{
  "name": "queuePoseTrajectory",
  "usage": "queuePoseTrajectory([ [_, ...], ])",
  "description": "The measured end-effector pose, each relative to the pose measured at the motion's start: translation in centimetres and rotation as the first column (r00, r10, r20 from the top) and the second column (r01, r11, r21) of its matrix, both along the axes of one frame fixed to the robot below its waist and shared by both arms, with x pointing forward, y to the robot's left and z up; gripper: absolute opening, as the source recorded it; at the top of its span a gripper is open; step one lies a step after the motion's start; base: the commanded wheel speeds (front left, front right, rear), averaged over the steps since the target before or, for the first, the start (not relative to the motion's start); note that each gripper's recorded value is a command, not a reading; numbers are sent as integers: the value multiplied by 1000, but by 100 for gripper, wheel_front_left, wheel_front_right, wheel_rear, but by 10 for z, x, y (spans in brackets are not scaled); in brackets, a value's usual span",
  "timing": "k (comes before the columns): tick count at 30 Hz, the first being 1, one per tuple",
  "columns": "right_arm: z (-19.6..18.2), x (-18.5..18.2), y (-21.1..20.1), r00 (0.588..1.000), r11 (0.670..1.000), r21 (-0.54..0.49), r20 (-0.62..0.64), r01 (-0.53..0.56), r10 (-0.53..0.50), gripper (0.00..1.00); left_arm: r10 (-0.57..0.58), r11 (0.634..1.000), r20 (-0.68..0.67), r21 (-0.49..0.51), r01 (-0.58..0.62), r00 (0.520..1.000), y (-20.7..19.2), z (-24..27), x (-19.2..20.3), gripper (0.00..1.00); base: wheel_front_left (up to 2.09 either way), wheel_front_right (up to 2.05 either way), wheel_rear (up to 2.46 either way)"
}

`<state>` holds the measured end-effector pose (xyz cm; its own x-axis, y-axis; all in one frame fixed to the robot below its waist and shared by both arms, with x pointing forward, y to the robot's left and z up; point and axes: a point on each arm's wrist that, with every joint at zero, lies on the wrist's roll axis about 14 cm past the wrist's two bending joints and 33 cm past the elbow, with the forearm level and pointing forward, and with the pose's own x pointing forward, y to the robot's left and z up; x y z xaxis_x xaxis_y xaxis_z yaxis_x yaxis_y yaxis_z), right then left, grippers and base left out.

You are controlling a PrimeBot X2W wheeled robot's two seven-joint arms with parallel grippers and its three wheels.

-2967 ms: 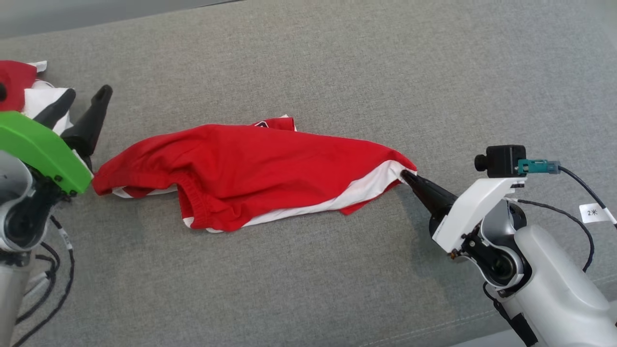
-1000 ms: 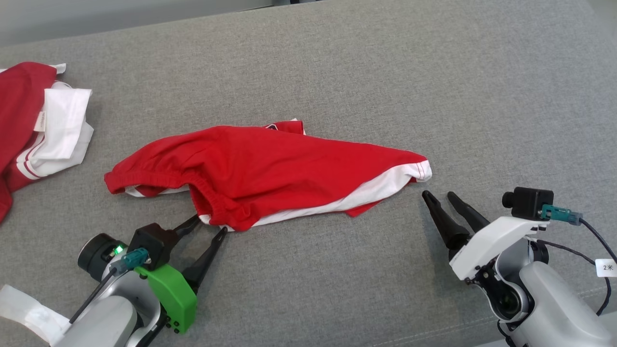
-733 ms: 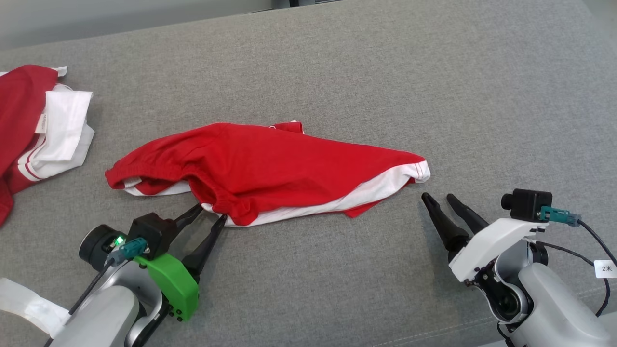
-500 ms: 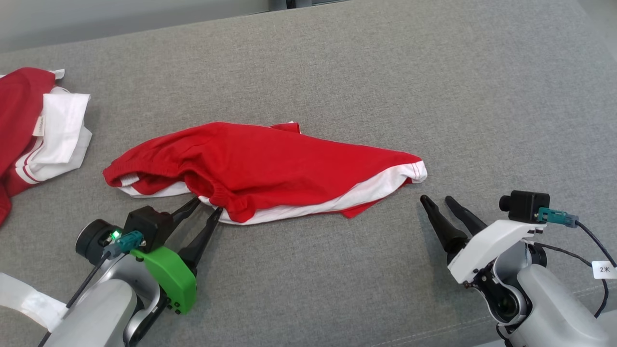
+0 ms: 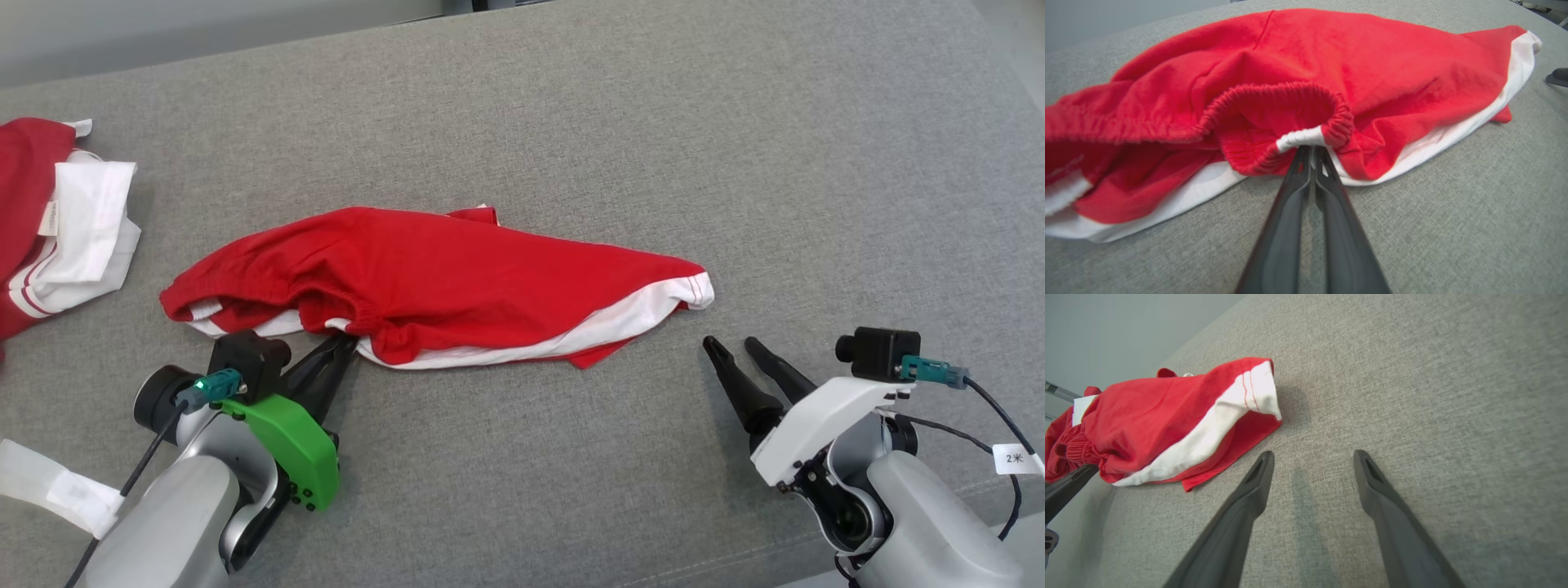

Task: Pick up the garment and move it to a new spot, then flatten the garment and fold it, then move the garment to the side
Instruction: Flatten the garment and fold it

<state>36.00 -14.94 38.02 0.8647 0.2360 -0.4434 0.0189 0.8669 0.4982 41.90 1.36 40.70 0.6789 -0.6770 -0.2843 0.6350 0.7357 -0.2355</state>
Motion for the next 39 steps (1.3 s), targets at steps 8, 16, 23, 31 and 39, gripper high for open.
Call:
queuePoseTrajectory([
  [8, 5, 8, 8, 999, 998, -32, 28, -46, 47, 100, 14, 999, -20, -31, -14, 1000, -9, 0, 7, 0, 0, 0, 0],
  [16, 10, 22, 9, 996, 996, -59, 63, -63, 67, 100, 31, 998, -20, -58, -32, 999, -11, 6, 9, 0, 0, 0, 0],
  [23, 8, 33, 15, 993, 993, -78, 70, -90, 96, 100, 55, 996, -19, -63, -57, 998, -5, 10, 9, 0, 0, 0, 0],
  [31, 7, 37, 29, 990, 990, -68, 70, -121, 126, 55, 77, 995, -20, -57, -78, 997, 3, 10, 9, 0, 0, 0, 0],
  [39, 15, 38, 36, 981, 985, -83, 110, -151, 159, 0, 96, 993, -22, -67, -97, 995, 7, 12, 11, 0, 0, 0, 0],
])
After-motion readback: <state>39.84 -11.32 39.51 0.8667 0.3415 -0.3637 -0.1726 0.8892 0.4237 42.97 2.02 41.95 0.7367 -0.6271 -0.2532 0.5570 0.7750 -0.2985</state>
